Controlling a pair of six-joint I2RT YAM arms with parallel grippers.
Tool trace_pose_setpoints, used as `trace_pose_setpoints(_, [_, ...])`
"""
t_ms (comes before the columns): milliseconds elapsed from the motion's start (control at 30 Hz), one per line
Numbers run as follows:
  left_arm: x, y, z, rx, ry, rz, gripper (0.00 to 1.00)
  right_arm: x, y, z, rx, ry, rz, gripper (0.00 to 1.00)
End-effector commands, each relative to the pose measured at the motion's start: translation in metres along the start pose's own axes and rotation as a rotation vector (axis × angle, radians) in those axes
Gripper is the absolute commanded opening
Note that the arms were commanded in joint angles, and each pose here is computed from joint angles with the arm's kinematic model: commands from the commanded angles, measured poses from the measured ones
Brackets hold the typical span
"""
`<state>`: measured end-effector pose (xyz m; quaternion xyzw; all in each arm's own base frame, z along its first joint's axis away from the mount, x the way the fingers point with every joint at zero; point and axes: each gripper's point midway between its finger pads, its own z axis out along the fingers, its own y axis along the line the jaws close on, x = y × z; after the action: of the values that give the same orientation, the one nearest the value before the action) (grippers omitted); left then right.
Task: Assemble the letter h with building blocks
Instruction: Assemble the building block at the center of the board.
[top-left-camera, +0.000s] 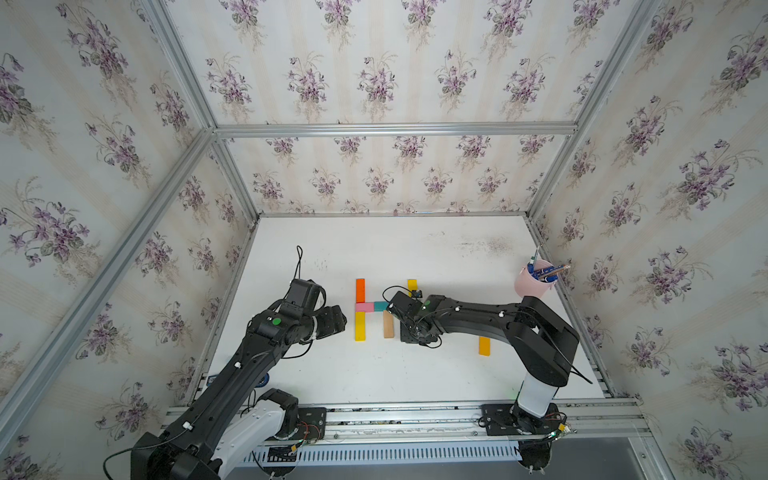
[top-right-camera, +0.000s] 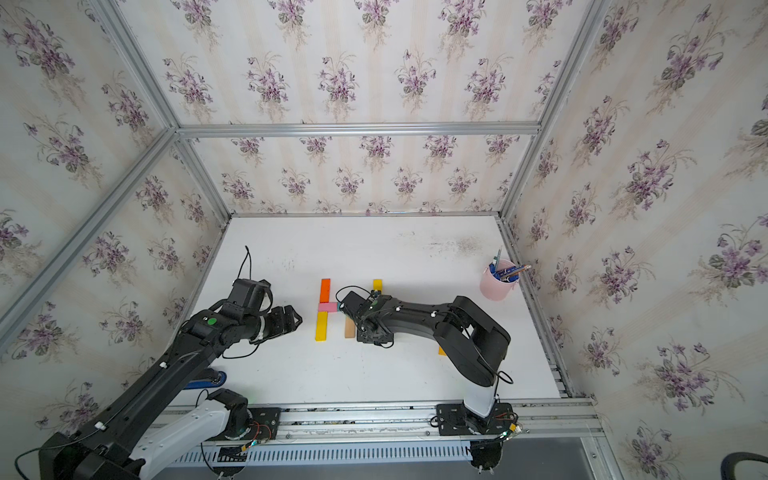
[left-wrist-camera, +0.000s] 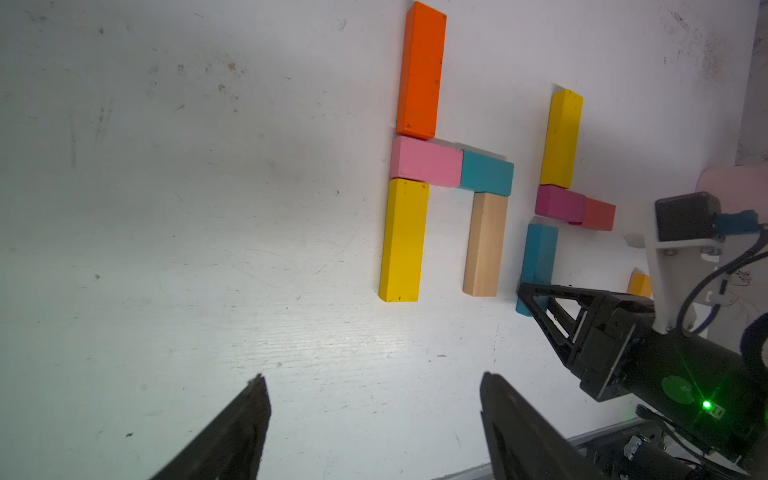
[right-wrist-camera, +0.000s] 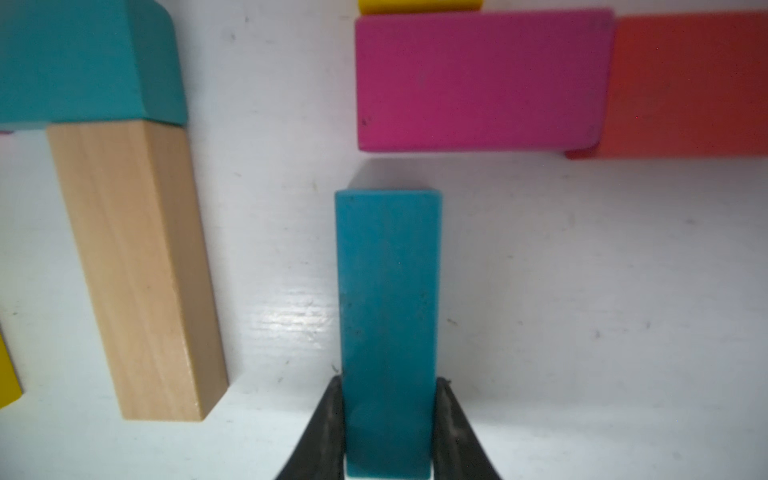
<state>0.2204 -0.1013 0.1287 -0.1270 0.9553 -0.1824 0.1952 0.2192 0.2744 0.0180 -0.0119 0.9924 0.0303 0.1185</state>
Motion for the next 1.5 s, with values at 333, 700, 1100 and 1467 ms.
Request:
trace_pose_setpoints(333, [-0.003, 0.000, -0.003, -0.005, -0.010, 0.008, 0.82, -0.007, -0.002, -0.009, 0.010, -0.011, -0.013, 0.47])
trace_pose_setpoints(700, [-0.003, 0.000, -0.004, -0.009, -0.010, 0.015, 0.81, -0.010, -0.010, 0.002, 0.029, 0.006, 0.010, 0.27])
trace_pose_setpoints(1100, [-0.003, 0.000, -0.004, -0.009, -0.010, 0.014, 0.80, -0.013, -0.010, 0.005, 0.027, 0.004, 0.015, 0.25])
trace_pose_setpoints(1467, [-0.002, 0.001, -0.003, -0.007, -0.005, 0.013, 0.80, -0.013, -0.010, 0.002, 0.015, 0.002, 0.000, 0.52])
